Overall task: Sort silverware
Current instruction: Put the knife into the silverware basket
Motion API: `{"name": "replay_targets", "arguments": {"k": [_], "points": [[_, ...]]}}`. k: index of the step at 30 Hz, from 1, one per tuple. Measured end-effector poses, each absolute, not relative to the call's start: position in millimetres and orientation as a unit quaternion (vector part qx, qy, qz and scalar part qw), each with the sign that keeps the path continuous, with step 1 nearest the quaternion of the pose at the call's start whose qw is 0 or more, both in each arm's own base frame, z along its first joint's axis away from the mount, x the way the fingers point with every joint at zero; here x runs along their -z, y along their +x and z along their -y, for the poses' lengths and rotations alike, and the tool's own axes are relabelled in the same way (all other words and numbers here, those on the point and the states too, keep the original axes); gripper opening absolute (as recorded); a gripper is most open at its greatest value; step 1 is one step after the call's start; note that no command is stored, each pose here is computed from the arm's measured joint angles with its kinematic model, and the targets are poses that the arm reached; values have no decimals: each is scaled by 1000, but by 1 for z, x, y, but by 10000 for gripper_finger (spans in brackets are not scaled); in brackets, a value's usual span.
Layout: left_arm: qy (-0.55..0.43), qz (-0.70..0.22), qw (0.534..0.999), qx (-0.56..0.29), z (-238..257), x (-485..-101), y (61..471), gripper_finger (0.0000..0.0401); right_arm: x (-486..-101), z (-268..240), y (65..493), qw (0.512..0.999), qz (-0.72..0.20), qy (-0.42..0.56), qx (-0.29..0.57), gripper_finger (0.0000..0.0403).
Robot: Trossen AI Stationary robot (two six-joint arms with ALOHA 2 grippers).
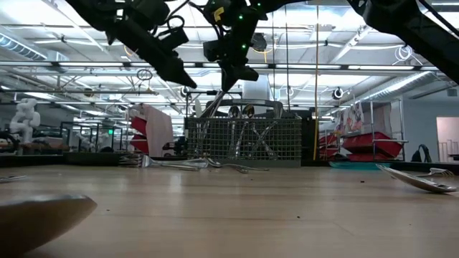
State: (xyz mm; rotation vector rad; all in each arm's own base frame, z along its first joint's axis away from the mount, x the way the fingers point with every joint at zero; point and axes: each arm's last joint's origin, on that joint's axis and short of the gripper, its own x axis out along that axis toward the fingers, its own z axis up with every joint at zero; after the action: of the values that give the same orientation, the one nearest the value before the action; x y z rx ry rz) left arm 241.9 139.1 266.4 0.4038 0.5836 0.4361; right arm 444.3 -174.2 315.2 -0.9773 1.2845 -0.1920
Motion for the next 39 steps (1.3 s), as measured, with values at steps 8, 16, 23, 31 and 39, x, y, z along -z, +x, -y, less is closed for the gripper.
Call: {"name": "replay_targets", "arguments": {"k": [8, 16, 23, 31, 39], "points": [[219, -266, 919, -189, -158, -269, 253, 118, -315, 174, 445, 692, -569, -438, 76, 0], [226, -278, 916, -181, -170, -241, 273, 121, -315, 174, 445, 693, -567, -438, 77, 0], [258, -277, 898, -226, -176, -240, 277, 121, -316, 174, 445, 695, -565, -438, 78, 0], [257, -272, 898, -231, -174, -244, 275, 121, -317, 172, 447, 705, -555, -436, 71, 0], [248, -253, 908, -224, -179, -237, 281, 121, -320, 171, 448, 710, -546, -438, 78, 0]]}}
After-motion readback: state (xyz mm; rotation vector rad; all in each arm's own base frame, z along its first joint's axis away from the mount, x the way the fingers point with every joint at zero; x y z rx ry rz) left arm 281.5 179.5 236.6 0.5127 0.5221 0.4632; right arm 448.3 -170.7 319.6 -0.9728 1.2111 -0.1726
